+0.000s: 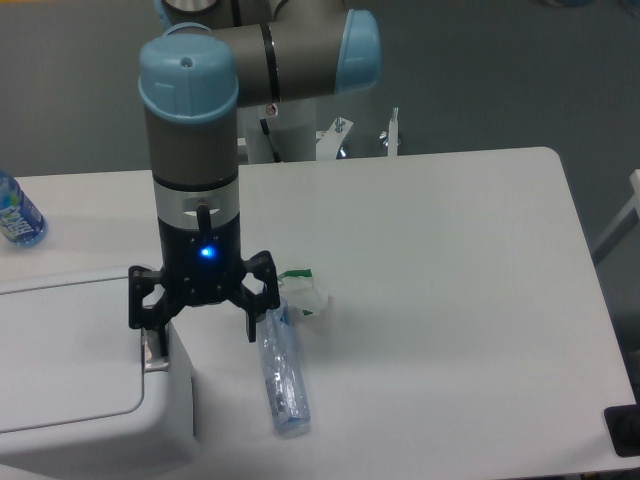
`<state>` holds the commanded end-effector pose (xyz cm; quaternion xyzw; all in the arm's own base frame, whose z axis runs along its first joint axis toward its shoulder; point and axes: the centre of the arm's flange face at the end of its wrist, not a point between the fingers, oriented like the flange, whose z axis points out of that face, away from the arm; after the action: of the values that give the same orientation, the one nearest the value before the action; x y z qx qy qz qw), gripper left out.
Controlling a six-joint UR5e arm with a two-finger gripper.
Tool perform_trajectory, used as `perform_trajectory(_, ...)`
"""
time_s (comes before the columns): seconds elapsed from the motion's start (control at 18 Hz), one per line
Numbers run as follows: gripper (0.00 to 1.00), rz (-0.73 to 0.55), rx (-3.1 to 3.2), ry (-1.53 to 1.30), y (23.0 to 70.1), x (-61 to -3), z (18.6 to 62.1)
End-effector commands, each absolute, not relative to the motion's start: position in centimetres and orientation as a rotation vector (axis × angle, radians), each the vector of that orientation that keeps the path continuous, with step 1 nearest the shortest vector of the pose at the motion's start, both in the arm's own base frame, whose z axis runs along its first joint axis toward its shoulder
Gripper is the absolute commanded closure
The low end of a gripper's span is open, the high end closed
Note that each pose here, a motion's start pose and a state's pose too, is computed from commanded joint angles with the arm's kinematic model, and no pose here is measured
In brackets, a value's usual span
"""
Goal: Open the trash can
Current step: 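Hold the gripper on the button while the lid swings open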
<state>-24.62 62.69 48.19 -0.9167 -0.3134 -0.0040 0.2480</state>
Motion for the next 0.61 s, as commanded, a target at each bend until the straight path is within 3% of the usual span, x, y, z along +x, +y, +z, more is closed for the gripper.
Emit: perform_trajectory(0.61, 0.00, -0.009, -2.491, -0.848, 62.60, -24.55, 48.74)
